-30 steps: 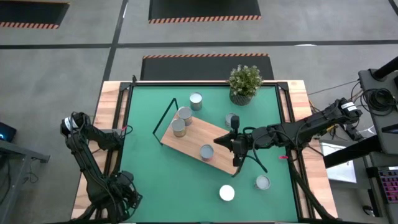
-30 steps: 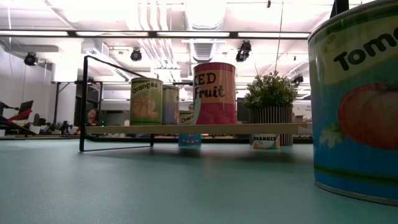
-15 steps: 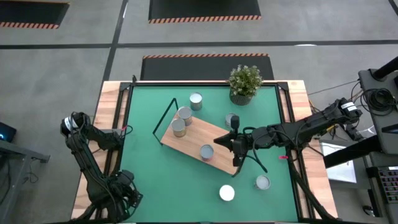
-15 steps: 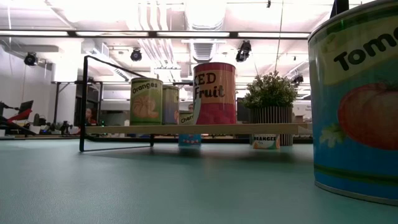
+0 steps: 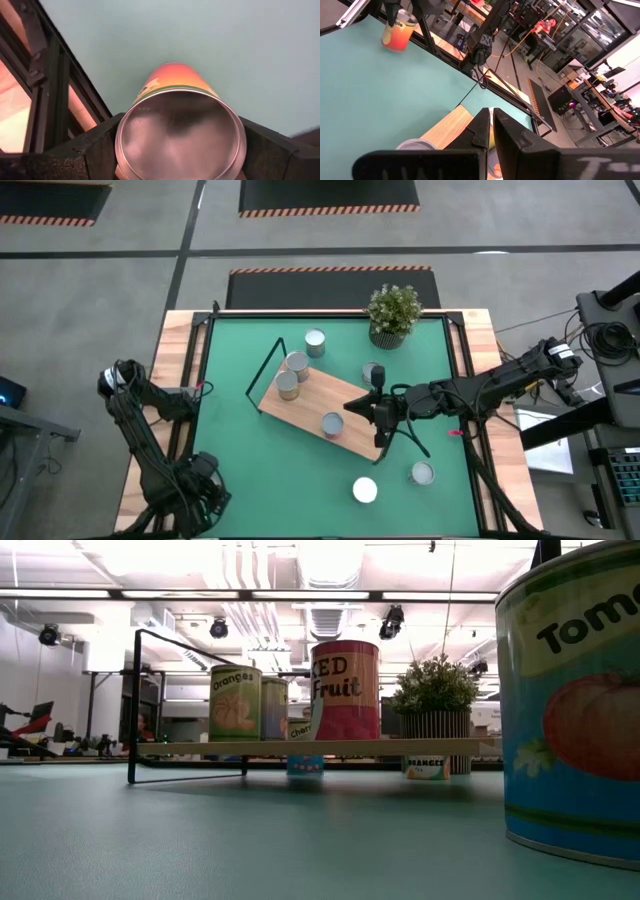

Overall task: Pick and place cans onto a shelf
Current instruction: Put the canned pineapple on the shelf

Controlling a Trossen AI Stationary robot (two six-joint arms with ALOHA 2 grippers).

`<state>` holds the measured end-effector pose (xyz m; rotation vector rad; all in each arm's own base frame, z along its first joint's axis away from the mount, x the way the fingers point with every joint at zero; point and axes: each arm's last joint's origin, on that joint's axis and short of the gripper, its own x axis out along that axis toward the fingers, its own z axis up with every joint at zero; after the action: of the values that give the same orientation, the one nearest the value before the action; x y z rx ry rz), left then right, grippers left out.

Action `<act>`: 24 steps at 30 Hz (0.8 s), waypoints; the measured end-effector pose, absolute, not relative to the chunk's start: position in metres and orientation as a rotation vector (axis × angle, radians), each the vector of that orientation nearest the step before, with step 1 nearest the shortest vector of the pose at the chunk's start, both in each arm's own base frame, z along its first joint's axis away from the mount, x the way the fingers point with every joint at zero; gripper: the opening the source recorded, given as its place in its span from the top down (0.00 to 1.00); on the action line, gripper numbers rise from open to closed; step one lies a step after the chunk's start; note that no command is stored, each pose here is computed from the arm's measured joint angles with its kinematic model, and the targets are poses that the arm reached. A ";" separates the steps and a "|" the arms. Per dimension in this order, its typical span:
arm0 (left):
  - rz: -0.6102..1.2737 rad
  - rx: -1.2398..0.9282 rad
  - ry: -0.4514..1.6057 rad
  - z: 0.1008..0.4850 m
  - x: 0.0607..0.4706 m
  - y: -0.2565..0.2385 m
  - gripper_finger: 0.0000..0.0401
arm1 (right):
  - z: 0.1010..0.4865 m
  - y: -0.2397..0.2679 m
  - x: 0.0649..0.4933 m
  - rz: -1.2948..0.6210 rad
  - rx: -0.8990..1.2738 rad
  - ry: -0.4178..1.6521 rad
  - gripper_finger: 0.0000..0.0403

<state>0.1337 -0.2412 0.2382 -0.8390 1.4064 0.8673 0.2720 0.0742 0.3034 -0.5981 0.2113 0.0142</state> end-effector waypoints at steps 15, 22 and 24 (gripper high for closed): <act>0.775 -0.787 1.293 0.271 0.161 -0.231 0.23 | 0.303 0.074 0.272 0.014 -0.598 0.212 0.97; 0.732 -0.759 1.220 0.278 0.170 -0.228 0.23 | 0.303 0.074 0.272 0.014 -0.598 0.213 0.97; 0.725 -0.752 1.203 0.279 0.171 -0.228 0.23 | 0.303 0.074 0.272 0.014 -0.598 0.213 0.97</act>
<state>0.1707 -0.2276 0.2791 -0.7524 1.2030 0.7254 0.2720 0.0742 0.3032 -0.5984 0.2134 0.0144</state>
